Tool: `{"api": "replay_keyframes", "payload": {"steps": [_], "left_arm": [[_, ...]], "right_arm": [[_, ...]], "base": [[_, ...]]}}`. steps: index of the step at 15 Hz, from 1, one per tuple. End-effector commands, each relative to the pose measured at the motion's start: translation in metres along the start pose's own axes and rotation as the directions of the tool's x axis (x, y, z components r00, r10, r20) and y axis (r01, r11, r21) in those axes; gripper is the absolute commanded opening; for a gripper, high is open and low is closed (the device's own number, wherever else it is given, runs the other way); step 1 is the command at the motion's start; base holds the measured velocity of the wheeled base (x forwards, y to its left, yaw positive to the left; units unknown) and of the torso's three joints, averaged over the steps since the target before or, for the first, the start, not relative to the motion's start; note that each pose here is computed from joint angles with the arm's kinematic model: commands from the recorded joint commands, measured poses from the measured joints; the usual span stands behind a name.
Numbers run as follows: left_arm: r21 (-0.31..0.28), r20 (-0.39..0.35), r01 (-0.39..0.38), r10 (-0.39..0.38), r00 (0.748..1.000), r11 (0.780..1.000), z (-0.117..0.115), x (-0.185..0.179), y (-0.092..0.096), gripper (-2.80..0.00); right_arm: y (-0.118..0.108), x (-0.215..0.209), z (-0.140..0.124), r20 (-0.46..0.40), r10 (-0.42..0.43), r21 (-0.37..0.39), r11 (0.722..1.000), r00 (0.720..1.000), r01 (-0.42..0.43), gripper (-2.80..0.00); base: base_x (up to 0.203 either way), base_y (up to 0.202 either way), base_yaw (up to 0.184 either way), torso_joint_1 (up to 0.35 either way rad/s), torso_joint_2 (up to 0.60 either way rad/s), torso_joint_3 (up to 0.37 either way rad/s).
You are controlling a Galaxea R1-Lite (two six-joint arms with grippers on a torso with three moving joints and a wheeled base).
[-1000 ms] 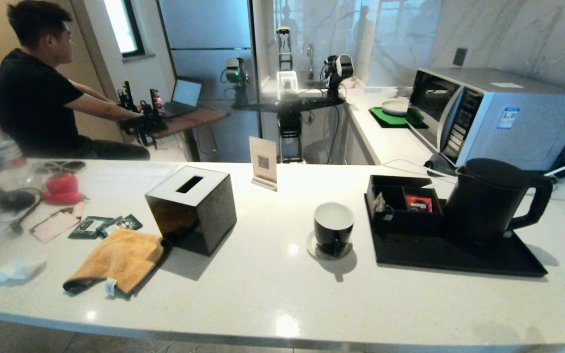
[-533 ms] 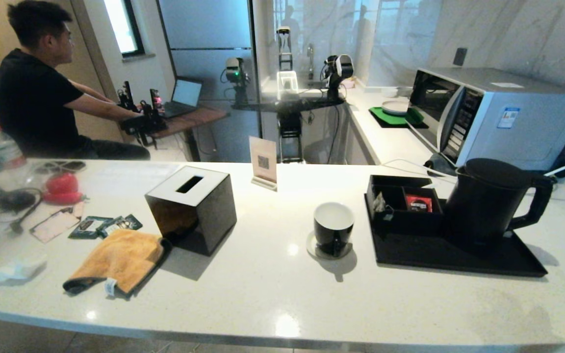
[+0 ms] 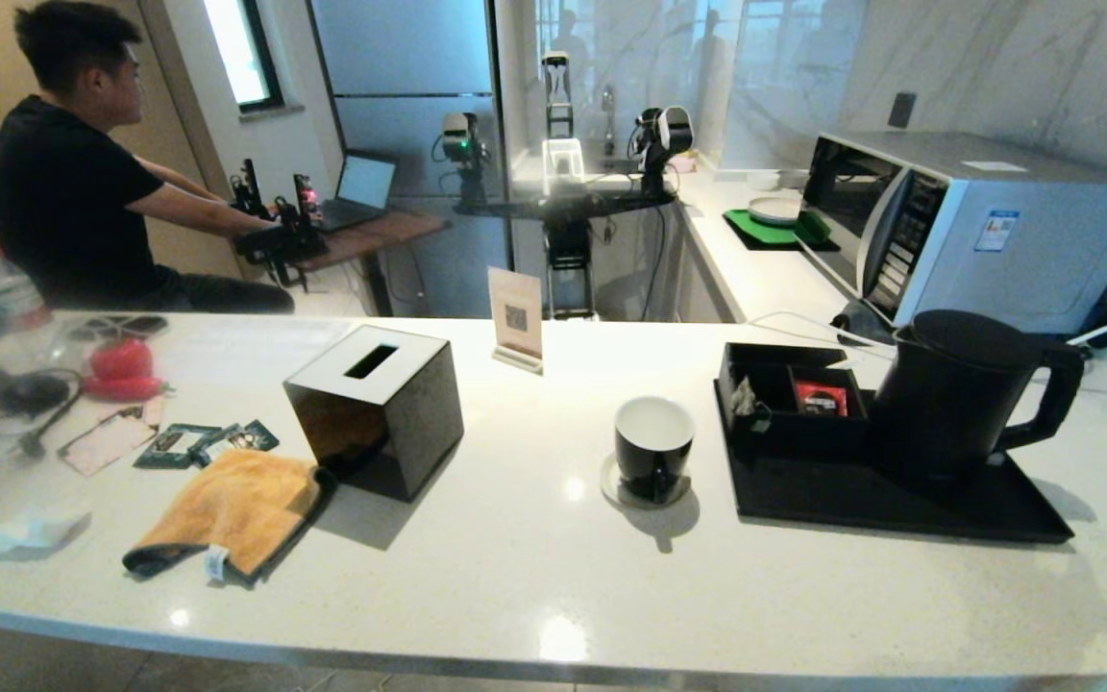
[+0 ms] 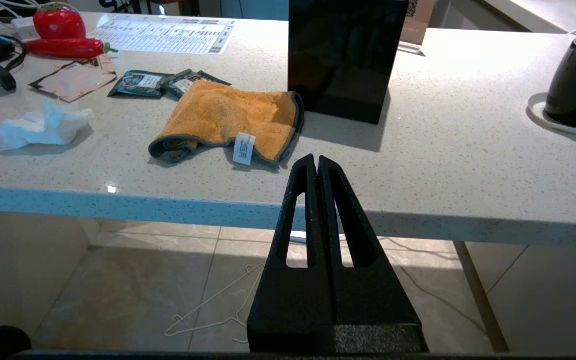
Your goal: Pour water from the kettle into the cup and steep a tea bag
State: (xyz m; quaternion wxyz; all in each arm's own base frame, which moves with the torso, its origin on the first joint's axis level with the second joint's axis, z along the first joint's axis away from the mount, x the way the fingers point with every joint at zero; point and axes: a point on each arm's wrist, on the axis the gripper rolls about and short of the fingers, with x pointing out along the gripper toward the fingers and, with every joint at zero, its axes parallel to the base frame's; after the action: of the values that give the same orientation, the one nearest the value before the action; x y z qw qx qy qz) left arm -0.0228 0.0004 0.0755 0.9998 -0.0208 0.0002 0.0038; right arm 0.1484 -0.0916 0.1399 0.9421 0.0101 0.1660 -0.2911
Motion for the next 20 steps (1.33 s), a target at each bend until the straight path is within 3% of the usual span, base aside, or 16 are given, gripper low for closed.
{"api": "replay_keyframes", "payload": {"steps": [1, 9, 13, 16, 20], "left_arm": [[-0.001, -0.001, 0.0, 0.0, 1.0, 1.0, 0.0, 0.0, 0.0, -2.8], [-0.001, -0.001, 0.0, 0.0, 1.0, 1.0, 0.0, 0.0, 0.0, -2.8], [-0.001, -0.001, 0.0, 0.0, 1.0, 1.0, 0.0, 0.0, 0.0, -2.8], [-0.001, -0.001, 0.0, 0.0, 1.0, 1.0, 0.0, 0.0, 0.0, -2.8], [-0.001, -0.001, 0.0, 0.0, 1.0, 1.0, 0.0, 0.0, 0.0, -2.8]], "right_arm": [[0.002, 0.029, -0.007, -0.027, 0.004, -0.02, 1.0, 1.0, -0.004, 0.0], [0.01, 0.076, -0.004, 0.035, 0.209, -0.032, 0.978, 0.977, -0.208, 0.0], [0.011, 0.096, 0.006, 0.091, 0.219, -0.037, 0.975, 0.971, -0.217, 0.0], [0.014, 0.103, 0.005, 0.147, 0.316, -0.058, 0.949, 0.937, -0.311, 0.0], [0.016, 0.117, 0.001, 0.181, 0.33, -0.078, 0.944, 0.926, -0.321, 0.0]], "base": [[0.0, 0.0, 0.0, 0.0, 0.0, 0.0], [0.0, 0.0, 0.0, 0.0, 0.0, 0.0], [0.0, 0.0, 0.0, 0.0, 0.0, 0.0], [0.0, 0.0, 0.0, 0.0, 0.0, 0.0], [0.0, 0.0, 0.0, 0.0, 0.0, 0.0]]}}
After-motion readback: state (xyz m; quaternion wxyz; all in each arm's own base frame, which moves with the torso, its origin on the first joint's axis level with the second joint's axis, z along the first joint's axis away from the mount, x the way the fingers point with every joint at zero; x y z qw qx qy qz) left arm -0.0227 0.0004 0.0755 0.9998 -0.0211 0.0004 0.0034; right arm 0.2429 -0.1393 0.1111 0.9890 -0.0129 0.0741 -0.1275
